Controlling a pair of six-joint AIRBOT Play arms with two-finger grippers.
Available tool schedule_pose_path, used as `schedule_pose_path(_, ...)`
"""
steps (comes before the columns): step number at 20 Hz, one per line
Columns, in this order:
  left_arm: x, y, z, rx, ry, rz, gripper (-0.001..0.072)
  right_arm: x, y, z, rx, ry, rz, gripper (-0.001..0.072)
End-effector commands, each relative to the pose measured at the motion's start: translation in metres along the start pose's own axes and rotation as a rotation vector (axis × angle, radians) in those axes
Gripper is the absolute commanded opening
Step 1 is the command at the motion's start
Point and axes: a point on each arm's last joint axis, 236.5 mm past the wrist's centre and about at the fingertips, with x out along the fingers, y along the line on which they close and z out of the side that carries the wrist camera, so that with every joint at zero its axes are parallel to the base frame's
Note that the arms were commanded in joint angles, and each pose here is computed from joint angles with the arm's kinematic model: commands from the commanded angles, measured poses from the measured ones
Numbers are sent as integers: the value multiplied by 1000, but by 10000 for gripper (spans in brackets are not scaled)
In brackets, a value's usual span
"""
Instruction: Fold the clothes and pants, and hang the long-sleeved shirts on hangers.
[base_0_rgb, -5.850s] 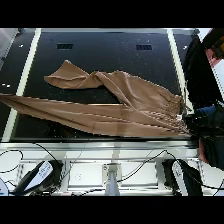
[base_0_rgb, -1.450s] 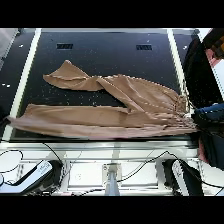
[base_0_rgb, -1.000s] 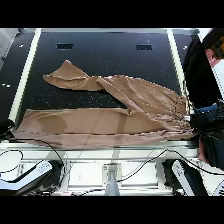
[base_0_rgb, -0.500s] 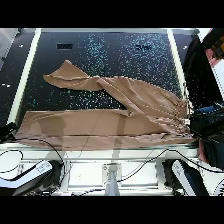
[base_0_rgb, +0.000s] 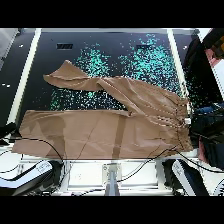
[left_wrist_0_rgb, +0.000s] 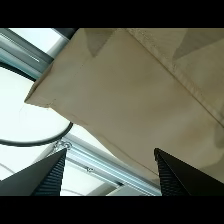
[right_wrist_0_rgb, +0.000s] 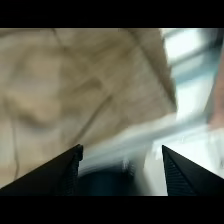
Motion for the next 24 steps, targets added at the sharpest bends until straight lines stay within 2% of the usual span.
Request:
schedule_pose_path(1,0,1,6,0,-23,3,639,-11,-6,72,-38,-305,-33,561)
schedule_pose_path(3,0,2,10,1,-43,7,638,-14,-18,100,-12,-385,-56,537)
schedule_pose_path(4,0,2,14,1,-59,9,636,-9,-27,105,20,-361,-48,481)
schedule_pose_path(5,-1,3,16,1,-69,14,636,-1,-34,108,63,-314,-15,456)
schedule_pose_path(6,0,3,16,1,-69,14,636,9,-32,109,82,-255,63,448)
schedule_pose_path(9,-1,4,18,1,-76,16,626,18,16,109,-5,-122,500,450)
schedule_pose_path(10,-1,4,18,1,-76,15,626,23,20,109,-14,-100,574,455)
schedule_pose_path(11,-1,4,18,1,-75,15,626,33,18,106,-16,-66,603,503)
schedule_pose_path(14,-1,4,18,9,-74,18,625,60,8,110,-115,-72,587,526)
schedule_pose_path(19,0,4,8,9,-32,19,625,89,-3,110,-120,-34,548,522)
schedule_pose_path(24,0,2,-1,8,6,10,625,104,11,101,-98,47,640,484)
